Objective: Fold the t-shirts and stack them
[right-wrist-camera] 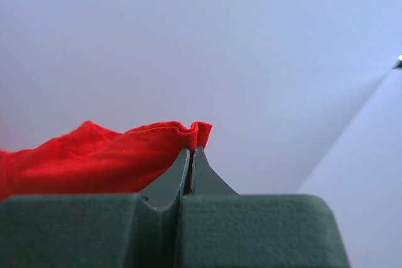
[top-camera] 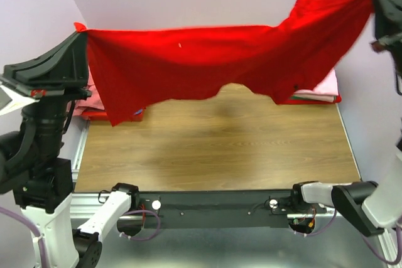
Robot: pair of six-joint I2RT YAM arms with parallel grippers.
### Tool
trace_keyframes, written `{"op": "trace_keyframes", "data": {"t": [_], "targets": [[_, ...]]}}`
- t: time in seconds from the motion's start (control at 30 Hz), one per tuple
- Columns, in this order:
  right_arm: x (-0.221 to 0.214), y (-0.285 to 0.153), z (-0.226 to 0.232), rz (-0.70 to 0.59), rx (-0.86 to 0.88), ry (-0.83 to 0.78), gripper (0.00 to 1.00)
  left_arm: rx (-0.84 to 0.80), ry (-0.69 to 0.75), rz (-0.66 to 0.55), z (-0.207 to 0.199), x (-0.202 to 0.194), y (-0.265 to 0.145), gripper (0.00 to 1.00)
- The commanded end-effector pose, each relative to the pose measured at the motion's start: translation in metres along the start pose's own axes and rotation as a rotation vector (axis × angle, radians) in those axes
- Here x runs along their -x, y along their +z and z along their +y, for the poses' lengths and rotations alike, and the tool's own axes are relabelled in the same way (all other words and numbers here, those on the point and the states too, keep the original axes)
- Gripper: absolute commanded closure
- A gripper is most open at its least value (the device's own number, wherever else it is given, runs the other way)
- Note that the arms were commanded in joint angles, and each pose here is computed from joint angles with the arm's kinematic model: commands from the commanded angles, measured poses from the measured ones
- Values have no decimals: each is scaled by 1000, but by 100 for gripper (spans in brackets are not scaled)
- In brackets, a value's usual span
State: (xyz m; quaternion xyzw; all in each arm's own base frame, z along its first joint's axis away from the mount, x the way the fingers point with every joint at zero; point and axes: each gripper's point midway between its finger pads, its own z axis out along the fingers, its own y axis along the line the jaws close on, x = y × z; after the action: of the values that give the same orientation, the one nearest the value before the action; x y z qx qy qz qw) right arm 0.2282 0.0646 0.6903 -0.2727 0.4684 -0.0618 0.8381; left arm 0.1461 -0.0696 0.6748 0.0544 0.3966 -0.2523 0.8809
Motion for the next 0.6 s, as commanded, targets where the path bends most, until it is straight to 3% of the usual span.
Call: {"op": "trace_keyframes", "data": {"t": [0.0,0.2,0.3,0.4,0.57], "targets": [[37,-23,-31,-75,-144,-43,99,-72,-42,-19,-18,13,-2,100],[33,-18,-41,-67,-189,-62,99,-52,-30,-21,-12,9,-1,100],[8,0,-34,-10,-160,-61,100,2,-15,13,3,-12,2,100],[-38,22,-17,90,-104,-42,100,71,-2,90,27,-60,3,100],[-144,45,40,297,66,24,100,177,-14,286,72,-184,-14,100]]}}
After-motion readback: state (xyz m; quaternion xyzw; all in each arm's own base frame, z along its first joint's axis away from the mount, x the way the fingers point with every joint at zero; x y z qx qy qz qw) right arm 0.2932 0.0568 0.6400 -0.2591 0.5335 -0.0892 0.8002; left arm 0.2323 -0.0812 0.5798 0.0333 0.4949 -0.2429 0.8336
